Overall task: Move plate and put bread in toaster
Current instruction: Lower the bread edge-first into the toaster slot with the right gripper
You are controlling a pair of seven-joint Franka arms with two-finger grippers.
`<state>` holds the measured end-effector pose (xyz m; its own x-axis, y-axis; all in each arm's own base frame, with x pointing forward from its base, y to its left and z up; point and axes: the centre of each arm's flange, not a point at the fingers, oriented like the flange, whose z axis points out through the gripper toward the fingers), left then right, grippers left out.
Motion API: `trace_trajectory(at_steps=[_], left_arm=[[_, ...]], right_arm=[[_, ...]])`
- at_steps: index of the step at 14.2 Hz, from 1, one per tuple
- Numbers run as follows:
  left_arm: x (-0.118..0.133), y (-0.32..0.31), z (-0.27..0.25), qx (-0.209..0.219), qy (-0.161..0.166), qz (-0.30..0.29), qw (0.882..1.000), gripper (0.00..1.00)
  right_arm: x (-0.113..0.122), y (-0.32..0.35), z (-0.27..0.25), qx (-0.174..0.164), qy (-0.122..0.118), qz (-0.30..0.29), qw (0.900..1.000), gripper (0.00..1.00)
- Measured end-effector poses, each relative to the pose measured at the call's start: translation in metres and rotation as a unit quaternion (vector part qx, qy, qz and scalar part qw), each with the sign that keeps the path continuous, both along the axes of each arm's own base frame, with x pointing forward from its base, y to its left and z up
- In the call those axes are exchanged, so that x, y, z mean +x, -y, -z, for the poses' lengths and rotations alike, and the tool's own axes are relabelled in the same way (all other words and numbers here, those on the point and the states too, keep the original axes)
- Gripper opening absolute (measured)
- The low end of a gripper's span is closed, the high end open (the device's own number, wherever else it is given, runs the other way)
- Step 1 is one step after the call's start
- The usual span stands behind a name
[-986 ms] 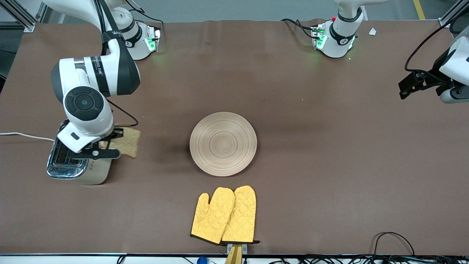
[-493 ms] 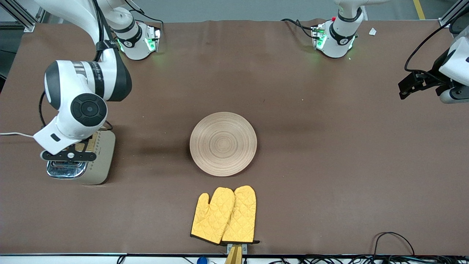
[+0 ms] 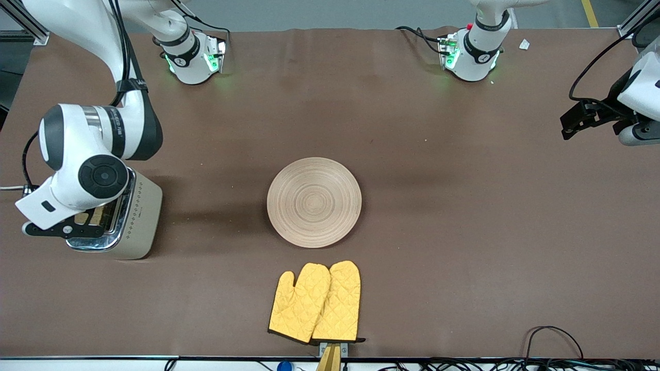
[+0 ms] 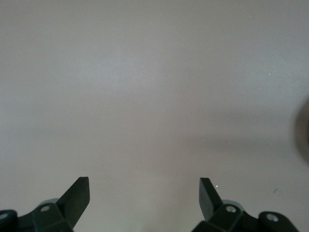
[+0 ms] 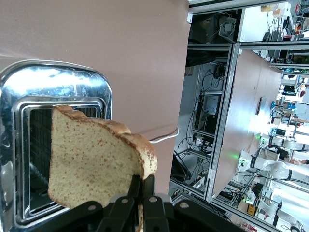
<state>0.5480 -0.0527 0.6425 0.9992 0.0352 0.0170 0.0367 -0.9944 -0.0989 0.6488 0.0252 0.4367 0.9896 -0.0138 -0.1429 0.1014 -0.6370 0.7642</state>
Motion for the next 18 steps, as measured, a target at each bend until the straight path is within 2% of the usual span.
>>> trace_trajectory(at_steps=[4,9,14,18], left_arm=[[0.002,-0.001,0.003,0.0,-0.003,0.0,1.0,1.0],[0.005,-0.004,0.008,0.0,-0.007,-0.003,1.0,1.0],[0.005,-0.005,0.008,-0.001,-0.007,-0.004,1.0,1.0],[0.005,-0.006,0.007,-0.001,-0.006,-0.005,1.0,1.0]], right_arm=[[0.003,-0.004,0.016,-0.003,-0.011,-0.004,1.0,0.05],[0.002,-0.011,0.021,-0.006,-0.014,-0.005,1.0,0.05],[-0.01,-0.019,0.043,-0.013,-0.041,-0.005,0.999,0.05],[-0.015,-0.025,0.049,-0.018,-0.052,-0.004,0.998,0.05]])
